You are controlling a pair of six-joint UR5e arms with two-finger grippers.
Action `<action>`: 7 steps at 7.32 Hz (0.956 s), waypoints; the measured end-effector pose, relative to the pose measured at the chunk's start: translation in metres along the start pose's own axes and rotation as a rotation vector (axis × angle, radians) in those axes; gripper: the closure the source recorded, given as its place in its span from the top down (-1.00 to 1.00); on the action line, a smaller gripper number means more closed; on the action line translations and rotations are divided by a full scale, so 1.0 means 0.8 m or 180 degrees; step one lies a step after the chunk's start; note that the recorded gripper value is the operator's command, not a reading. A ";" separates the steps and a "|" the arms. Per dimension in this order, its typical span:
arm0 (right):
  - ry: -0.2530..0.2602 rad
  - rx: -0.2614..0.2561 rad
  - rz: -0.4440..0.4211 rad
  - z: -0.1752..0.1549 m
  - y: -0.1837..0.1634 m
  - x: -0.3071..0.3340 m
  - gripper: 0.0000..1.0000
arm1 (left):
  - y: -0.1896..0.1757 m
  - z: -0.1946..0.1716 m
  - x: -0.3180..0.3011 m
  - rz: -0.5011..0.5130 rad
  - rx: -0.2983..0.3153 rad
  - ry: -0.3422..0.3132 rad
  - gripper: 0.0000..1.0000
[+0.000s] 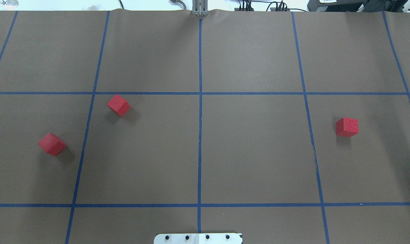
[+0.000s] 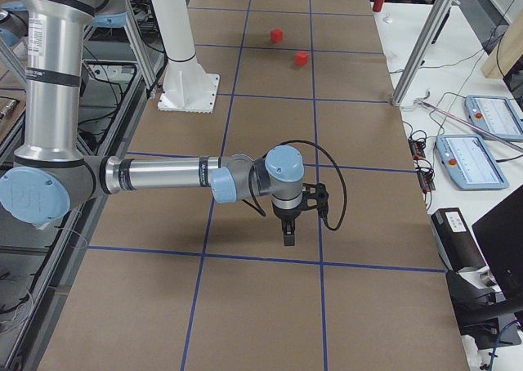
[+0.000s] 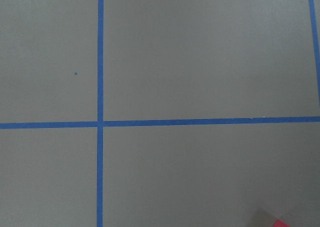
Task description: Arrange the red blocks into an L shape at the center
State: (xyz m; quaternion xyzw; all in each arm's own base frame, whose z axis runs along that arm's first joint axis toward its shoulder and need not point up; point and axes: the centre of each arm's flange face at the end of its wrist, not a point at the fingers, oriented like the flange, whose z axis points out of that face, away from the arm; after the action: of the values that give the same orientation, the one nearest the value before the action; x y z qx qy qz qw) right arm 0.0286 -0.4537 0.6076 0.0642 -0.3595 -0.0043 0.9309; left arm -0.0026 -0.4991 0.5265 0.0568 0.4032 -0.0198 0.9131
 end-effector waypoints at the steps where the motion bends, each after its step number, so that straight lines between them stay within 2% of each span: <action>1: -0.0004 0.0006 -0.0016 -0.001 -0.001 -0.003 0.99 | 0.005 0.006 -0.007 -0.0031 -0.0032 -0.0002 1.00; 3: -0.0030 0.0031 -0.0034 -0.004 -0.005 -0.008 0.99 | 0.017 0.021 -0.024 -0.0080 -0.0100 -0.0014 1.00; 6: -0.0082 -0.0026 0.0026 0.005 0.000 -0.002 0.99 | 0.015 0.061 -0.067 0.0003 -0.0039 0.0004 1.00; 7: -0.0092 -0.0075 0.0064 0.015 0.001 0.006 0.99 | 0.015 0.072 -0.079 0.0077 0.0033 0.0009 1.00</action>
State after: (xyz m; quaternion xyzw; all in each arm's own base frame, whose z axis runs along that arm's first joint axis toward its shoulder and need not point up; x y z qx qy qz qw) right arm 0.0238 -0.4548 0.6194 0.0495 -0.3734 -0.0002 0.9264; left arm -0.0018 -0.4944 0.6126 0.0664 0.4037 -0.0108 0.9124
